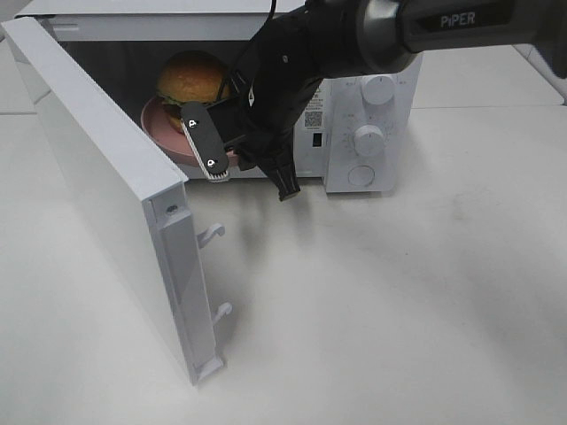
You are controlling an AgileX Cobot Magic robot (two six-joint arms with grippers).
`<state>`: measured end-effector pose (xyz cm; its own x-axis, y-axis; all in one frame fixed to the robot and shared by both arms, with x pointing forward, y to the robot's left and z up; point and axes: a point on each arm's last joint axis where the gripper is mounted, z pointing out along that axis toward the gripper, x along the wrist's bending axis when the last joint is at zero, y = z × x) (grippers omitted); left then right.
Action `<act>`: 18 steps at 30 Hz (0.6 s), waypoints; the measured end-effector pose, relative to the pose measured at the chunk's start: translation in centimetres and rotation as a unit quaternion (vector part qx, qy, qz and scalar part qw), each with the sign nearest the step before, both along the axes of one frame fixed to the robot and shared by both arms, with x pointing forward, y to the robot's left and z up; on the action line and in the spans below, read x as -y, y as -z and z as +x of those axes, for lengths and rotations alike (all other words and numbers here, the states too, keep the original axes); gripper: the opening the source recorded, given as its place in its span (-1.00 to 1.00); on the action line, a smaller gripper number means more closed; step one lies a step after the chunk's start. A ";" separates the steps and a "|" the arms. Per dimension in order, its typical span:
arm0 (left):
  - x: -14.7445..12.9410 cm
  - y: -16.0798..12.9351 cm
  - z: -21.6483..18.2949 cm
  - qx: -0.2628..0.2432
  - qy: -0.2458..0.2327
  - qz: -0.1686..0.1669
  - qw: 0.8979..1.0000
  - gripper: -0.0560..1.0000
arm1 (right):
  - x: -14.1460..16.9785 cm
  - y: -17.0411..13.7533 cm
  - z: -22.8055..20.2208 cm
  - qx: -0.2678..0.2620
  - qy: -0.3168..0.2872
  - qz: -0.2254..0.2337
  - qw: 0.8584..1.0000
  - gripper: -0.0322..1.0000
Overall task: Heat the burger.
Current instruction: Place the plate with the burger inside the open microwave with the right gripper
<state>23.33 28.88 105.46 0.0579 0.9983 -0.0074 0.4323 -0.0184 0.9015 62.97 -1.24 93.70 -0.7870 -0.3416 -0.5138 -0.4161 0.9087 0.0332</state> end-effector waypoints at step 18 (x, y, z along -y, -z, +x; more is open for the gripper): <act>0.0 0.0 0.0 0.000 0.000 0.000 1.000 0.99 | -1.8 0.9 2.7 0.019 0.045 0.012 0.999 -0.82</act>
<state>23.33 28.88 105.46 0.0575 0.9983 -0.0083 0.4324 -0.0174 0.9015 65.71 0.59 92.80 -0.7938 -0.2577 -0.5509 -0.3337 0.9418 0.0402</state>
